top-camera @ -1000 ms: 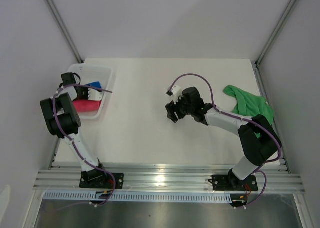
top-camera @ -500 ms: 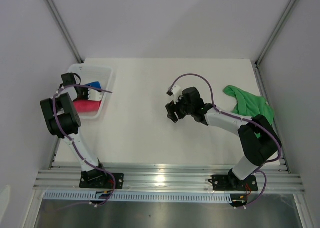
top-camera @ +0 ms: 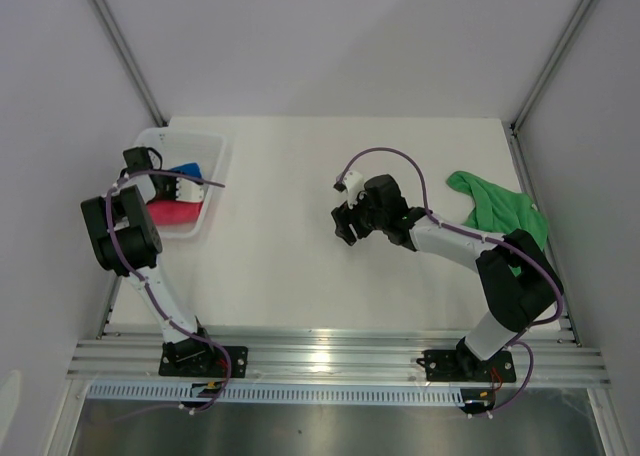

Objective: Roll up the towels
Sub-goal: Place the rolled towel into the container

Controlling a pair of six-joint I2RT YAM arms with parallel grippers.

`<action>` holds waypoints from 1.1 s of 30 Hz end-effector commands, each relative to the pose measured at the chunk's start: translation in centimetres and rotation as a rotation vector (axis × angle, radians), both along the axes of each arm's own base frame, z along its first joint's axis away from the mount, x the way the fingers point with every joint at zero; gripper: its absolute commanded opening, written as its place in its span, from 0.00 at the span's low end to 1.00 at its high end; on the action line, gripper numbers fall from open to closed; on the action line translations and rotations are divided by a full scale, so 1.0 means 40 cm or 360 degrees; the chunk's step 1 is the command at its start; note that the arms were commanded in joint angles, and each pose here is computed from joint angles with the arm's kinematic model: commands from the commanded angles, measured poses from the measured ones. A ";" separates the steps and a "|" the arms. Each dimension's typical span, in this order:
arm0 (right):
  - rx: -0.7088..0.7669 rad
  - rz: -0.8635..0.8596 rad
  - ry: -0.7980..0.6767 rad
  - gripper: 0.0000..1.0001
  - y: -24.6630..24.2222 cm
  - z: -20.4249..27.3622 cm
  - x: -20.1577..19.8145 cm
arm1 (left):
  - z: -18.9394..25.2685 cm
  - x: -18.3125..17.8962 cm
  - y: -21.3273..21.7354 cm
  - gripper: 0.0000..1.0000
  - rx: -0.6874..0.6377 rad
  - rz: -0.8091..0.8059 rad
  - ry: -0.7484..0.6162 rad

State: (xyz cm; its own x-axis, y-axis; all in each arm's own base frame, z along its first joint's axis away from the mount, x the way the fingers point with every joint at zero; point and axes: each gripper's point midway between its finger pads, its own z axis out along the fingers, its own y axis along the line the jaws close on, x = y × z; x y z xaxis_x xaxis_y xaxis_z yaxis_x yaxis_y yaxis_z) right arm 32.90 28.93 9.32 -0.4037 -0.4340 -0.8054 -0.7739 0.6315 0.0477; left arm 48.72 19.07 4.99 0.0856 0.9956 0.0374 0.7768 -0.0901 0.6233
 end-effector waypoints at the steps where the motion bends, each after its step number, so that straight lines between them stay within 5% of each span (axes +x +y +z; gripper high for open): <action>1: 0.0044 -0.0011 -0.0059 0.71 0.013 0.050 0.009 | -0.011 0.009 0.007 0.43 0.0379 -0.0432 0.0031; 5: 0.0044 -0.0017 -0.0065 0.71 0.011 0.053 0.010 | -0.014 0.011 0.012 0.47 0.0416 -0.0435 0.0016; 7: 0.0048 -0.0020 -0.0064 0.71 0.010 0.055 0.009 | -0.021 0.009 0.013 0.69 0.0417 -0.0433 0.0023; 33: 0.0011 -0.0025 -0.0038 0.71 -0.004 0.039 -0.012 | 0.085 0.036 -0.022 0.72 0.0440 -0.0531 -0.0245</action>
